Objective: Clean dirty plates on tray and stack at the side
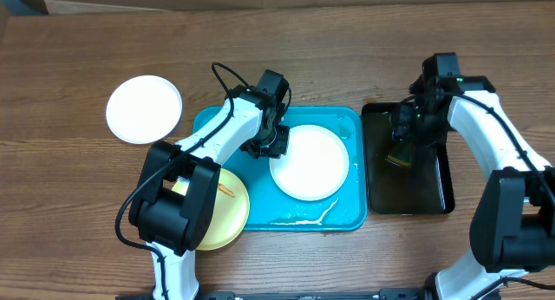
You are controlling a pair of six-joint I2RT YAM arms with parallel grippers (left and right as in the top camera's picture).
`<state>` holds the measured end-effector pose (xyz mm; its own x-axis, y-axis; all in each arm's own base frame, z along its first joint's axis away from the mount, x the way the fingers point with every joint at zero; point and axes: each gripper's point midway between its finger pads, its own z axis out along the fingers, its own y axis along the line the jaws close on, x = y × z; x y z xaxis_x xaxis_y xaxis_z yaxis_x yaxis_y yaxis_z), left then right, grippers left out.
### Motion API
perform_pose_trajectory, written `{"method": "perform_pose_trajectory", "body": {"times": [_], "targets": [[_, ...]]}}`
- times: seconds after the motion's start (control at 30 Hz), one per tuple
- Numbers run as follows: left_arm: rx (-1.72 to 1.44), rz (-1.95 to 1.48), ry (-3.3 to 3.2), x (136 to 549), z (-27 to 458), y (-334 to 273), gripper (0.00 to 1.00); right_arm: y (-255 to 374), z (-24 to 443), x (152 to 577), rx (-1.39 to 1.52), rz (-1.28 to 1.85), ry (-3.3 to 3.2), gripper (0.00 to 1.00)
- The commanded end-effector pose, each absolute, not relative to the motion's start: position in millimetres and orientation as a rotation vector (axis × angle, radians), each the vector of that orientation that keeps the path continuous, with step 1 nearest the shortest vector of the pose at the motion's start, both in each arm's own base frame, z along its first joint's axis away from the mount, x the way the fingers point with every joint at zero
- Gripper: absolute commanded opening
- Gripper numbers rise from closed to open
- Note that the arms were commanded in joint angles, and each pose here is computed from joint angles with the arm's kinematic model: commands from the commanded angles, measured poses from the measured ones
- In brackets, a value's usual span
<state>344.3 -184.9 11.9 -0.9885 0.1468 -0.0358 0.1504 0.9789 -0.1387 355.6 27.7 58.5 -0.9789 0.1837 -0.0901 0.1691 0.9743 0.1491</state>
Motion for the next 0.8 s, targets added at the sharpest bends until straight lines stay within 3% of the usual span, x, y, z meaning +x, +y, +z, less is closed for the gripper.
{"method": "perform_pose_trajectory", "body": {"times": [0.0,0.03,0.07,0.27,0.47,0.67,0.77], "targets": [[0.205,-0.214,3.119,341.2,5.8,-186.7,0.25,46.5,50.8,346.0,0.274,0.318,3.036,0.15],[0.205,-0.214,3.120,341.0,5.8,-186.6,0.25,49.2,48.4,344.5,0.269,0.333,3.039,0.06],[0.205,-0.213,3.119,341.0,5.8,-186.6,0.24,53.9,45.5,343.1,0.260,0.362,3.038,0.04],[0.205,-0.214,3.119,341.2,5.8,-186.6,0.25,53.3,29.0,340.3,0.289,0.343,3.024,0.04],[0.205,-0.214,3.120,341.0,5.8,-186.6,0.25,3.9,19.3,337.1,0.385,-0.056,3.004,0.04],[0.205,-0.213,3.119,341.1,5.8,-186.6,0.25,21.1,43.0,361.3,0.339,0.138,2.957,0.04],[0.205,-0.214,3.120,340.9,5.8,-186.6,0.25,35.9,63.0,372.5,0.257,0.262,2.940,0.11]]}}
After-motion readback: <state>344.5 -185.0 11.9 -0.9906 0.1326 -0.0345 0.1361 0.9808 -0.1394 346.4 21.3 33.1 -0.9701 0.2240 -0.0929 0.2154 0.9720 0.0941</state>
